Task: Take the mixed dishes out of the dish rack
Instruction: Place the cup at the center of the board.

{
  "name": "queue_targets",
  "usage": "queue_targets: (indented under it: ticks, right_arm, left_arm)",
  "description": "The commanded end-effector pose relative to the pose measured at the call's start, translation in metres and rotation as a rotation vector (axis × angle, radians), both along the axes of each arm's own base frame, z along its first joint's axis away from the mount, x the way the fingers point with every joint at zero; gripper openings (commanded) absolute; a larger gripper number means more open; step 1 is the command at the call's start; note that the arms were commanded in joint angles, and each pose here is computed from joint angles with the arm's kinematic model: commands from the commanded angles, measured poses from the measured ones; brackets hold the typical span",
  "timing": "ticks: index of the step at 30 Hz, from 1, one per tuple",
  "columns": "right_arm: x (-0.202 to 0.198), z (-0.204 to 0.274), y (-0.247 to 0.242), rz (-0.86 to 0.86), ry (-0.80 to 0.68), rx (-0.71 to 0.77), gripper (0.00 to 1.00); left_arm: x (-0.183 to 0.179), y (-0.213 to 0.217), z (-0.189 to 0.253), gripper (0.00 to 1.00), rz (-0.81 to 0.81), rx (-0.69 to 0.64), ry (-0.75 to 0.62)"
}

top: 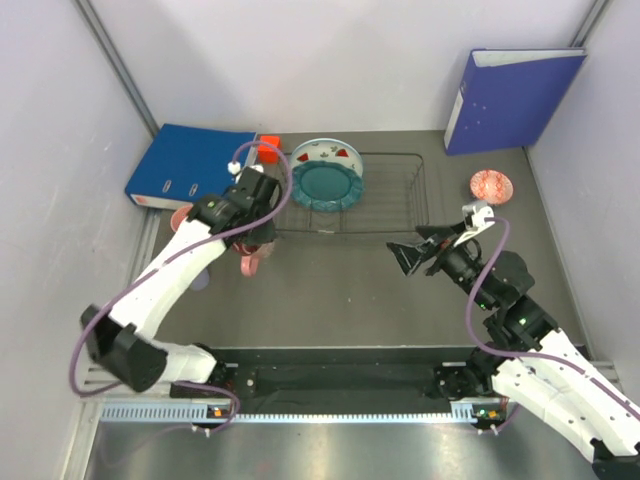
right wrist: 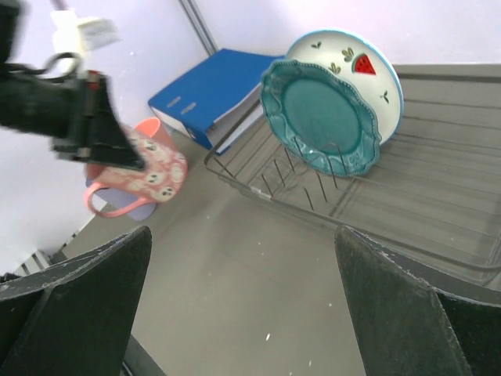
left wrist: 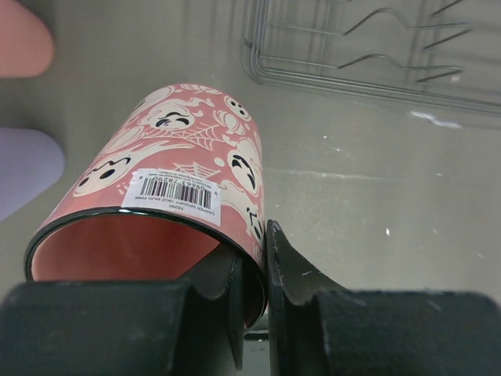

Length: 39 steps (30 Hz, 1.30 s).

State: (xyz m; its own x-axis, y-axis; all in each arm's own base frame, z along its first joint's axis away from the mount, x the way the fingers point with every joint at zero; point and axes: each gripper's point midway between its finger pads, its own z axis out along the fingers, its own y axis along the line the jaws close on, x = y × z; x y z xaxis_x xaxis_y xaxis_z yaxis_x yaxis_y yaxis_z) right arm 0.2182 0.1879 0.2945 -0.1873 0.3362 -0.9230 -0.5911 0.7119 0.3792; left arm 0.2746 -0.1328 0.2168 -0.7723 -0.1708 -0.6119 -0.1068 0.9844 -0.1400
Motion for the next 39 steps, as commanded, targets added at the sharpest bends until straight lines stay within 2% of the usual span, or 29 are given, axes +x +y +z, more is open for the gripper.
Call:
queue_targets:
  ticks: [1, 7, 15, 18, 22, 30, 39]
  right_arm:
    - [-0.002, 0.007, 0.0, 0.004, -0.035, -0.008, 1.0]
    - [0.0, 0.007, -0.002, -0.009, -0.048, -0.009, 1.0]
    - [-0.005, 0.016, 0.0, 0.015, -0.051, 0.018, 1.0]
    - [-0.005, 0.019, -0.002, 0.007, -0.058, 0.014, 1.0]
    - [-0.005, 0.016, 0.0, 0.013, -0.048, 0.012, 1.0]
    - [-0.003, 0.005, 0.001, 0.014, -0.026, 0.005, 1.0]
    - [0.0, -0.003, 0.004, 0.015, -0.007, -0.003, 1.0]
  left_arm:
    - [0.048, -0.007, 0.022, 0.0, 0.016, -0.041, -0.083]
    - [0.07, 0.013, 0.009, 0.0, 0.075, -0.038, -0.033]
    - [0.068, 0.051, -0.035, 0.0, 0.134, -0.041, 0.101]
    - [0.07, 0.05, -0.049, 0.0, 0.131, -0.048, 0.123]
    - [0.064, 0.043, -0.081, 0.0, 0.126, -0.07, 0.223]
    - [0.067, 0.044, -0.107, 0.0, 0.133, -0.064, 0.263]
    - [0.075, 0.068, -0.11, 0.0, 0.186, -0.036, 0.258]
